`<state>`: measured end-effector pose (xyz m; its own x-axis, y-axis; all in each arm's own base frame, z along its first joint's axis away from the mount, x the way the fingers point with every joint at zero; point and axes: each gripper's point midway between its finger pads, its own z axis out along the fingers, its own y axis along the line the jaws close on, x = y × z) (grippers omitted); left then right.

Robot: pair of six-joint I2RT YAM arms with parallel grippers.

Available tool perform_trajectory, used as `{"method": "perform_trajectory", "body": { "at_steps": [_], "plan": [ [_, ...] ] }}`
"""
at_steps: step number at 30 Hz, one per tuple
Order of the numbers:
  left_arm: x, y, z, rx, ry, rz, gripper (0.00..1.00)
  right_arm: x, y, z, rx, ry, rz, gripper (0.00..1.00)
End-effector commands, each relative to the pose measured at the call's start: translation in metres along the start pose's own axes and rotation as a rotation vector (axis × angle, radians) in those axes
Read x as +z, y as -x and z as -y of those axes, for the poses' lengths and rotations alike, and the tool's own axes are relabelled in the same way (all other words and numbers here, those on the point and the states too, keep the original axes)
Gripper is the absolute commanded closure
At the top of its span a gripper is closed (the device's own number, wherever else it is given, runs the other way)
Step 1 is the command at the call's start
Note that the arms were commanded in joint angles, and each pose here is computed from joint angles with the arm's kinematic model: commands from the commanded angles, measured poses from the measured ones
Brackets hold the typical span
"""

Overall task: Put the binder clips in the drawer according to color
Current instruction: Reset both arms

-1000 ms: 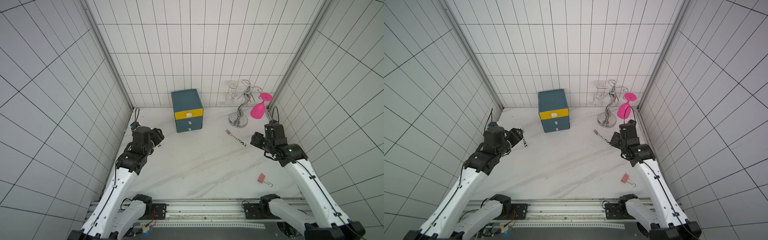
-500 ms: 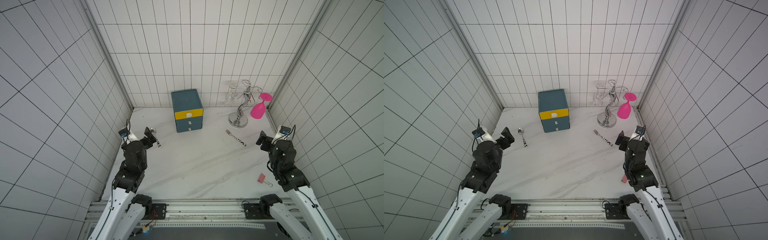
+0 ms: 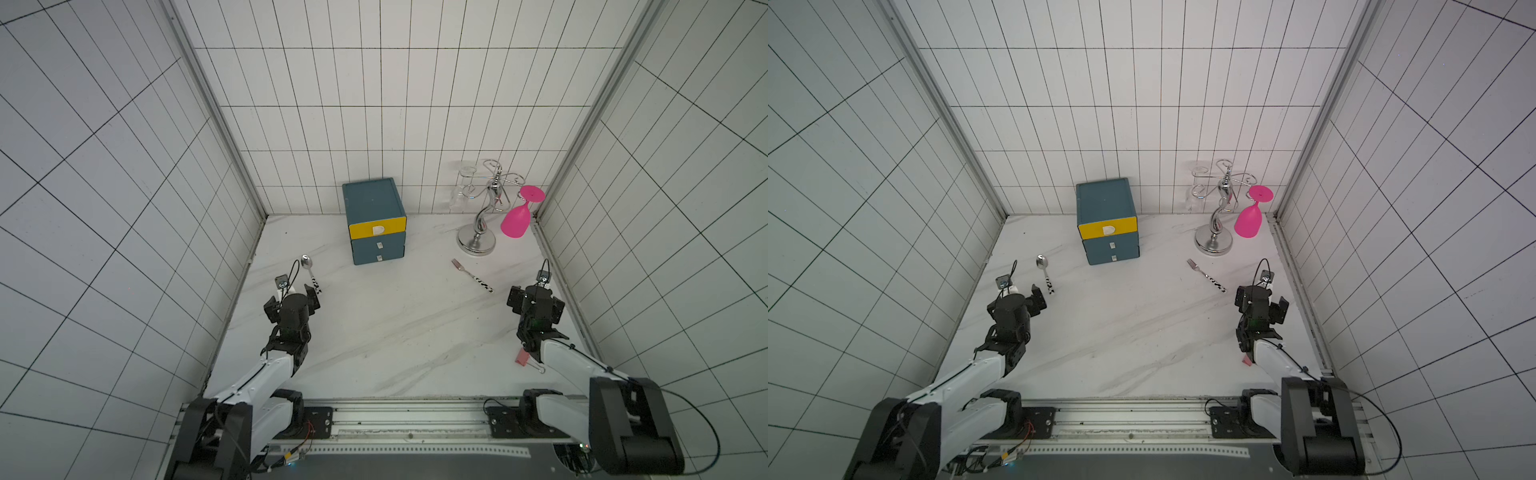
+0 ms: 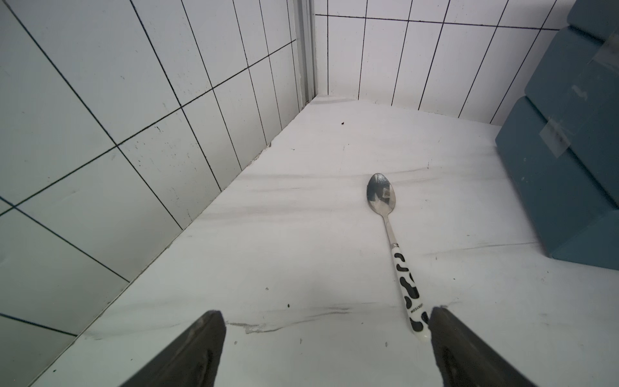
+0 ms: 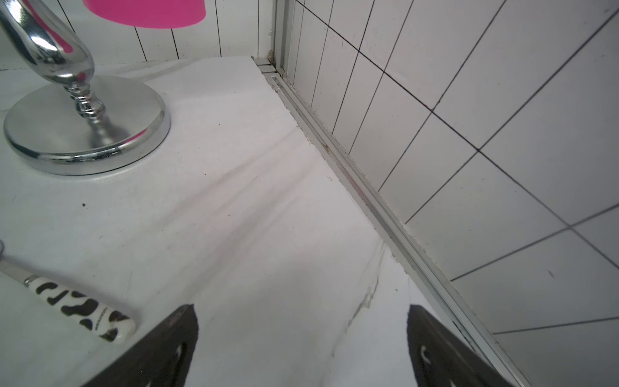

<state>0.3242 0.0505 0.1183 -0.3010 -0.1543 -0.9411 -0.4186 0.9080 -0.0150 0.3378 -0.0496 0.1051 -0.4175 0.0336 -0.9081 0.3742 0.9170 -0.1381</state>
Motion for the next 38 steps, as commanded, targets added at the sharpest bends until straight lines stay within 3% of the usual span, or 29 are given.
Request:
{"method": "perform_trajectory", "body": {
  "at_steps": [1,3,7,10,15,38],
  "plan": [
    [0.012,0.045,0.016,-0.081,-0.103,0.189,0.02,0.008,0.042,-0.013,0.073,0.067,0.190,0.01],
    [0.026,0.049,0.029,-0.052,-0.158,0.210,0.02,0.019,0.030,-0.015,0.079,0.069,0.162,0.01],
    [0.041,0.024,0.037,-0.034,-0.186,0.181,0.02,0.025,0.019,-0.031,0.047,0.156,0.217,0.01],
    [0.046,0.027,0.040,-0.032,-0.201,0.224,0.01,0.032,0.015,-0.042,0.004,0.198,0.125,0.01],
    [0.072,0.024,0.030,-0.065,-0.105,0.085,0.02,0.049,0.016,-0.035,0.047,0.181,0.068,0.01],
    [0.071,0.023,0.033,-0.035,-0.083,0.072,0.02,0.048,0.016,-0.035,0.044,0.185,0.060,0.01]
  ]
}}
